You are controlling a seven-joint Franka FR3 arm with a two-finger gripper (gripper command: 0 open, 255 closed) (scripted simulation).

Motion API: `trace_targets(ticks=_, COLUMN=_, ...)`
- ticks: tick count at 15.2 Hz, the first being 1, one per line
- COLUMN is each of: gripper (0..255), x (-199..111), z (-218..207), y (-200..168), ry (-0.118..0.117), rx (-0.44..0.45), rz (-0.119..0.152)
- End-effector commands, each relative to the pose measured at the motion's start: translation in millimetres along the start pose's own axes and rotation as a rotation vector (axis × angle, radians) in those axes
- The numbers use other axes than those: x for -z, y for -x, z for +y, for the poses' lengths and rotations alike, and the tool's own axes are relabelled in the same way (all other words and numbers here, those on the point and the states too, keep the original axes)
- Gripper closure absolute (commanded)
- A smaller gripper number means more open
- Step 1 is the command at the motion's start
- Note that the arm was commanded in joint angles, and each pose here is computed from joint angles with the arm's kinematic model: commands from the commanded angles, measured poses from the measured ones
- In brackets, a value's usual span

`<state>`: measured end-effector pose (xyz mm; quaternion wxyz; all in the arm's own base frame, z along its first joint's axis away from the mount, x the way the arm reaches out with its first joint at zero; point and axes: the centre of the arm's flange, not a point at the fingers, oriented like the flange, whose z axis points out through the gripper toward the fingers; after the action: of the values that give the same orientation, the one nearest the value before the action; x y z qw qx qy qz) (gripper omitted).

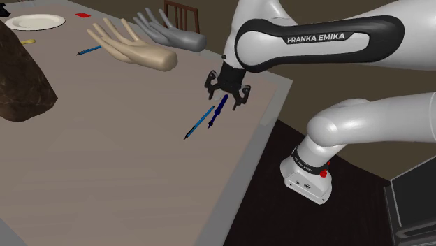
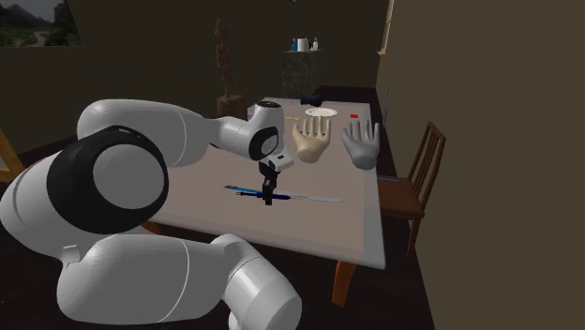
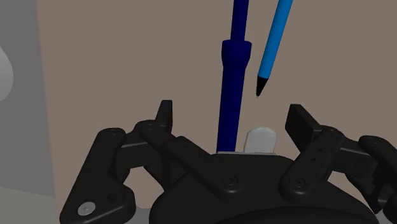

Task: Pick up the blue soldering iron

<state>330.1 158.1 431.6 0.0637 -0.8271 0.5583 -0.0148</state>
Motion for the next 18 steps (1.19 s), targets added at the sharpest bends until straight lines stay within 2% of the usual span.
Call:
trace_targets(ticks=1, gripper=0, x=-4, z=0, y=0, ry=0.000, rx=0.000, rz=0.000)
trace_targets(ticks=2, gripper=255, x=-4, z=0, y=0, ry=0.000, rx=0.000, rz=0.000)
trace_targets(ticks=11, gripper=255, x=-4, z=0, y=0, ry=0.000, rx=0.000, rz=0.000)
trace_targets(ticks=18, gripper=255, x=33, z=-5, y=2, ry=0.000, rx=0.000, rz=0.000)
